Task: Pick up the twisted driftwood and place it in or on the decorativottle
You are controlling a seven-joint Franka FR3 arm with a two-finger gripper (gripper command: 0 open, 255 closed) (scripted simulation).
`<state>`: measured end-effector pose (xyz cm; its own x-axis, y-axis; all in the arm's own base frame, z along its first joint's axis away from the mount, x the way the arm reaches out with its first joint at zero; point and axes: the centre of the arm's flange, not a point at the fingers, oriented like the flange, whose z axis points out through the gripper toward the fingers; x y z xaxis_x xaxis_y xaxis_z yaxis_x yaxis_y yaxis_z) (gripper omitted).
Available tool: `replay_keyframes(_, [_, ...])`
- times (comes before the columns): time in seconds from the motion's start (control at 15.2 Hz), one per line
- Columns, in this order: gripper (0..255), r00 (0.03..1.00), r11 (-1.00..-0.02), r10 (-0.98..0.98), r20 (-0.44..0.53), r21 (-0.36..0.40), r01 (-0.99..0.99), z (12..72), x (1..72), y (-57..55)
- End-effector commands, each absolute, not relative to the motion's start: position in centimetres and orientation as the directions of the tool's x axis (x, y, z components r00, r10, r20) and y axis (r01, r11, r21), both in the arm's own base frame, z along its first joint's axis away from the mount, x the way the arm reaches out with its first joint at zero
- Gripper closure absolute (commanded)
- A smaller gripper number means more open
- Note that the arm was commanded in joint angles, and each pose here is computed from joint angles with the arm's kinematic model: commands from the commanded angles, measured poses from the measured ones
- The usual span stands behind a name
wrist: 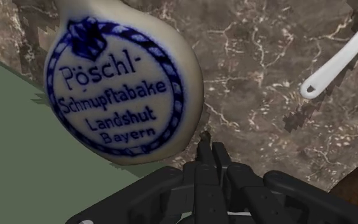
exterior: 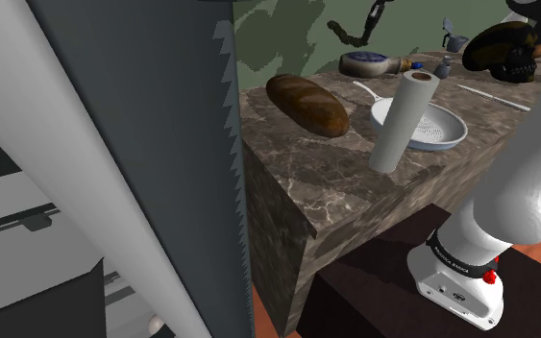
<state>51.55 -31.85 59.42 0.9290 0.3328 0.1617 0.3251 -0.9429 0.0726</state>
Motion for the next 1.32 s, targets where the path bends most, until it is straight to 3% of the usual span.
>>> replay_keyframes(0.0, [255, 0.928, -0.942, 0.334, 0.162, 0.073, 0.327, 59.9, 50.8, -34.8])
replay_keyframes(0.66, [255, 0.928, -0.942, 0.334, 0.162, 0.073, 0.327, 60.4, 46.4, -47.6])
replay_keyframes(1.25, [255, 0.928, -0.942, 0.334, 0.162, 0.073, 0.327, 55.7, 46.4, -47.6])
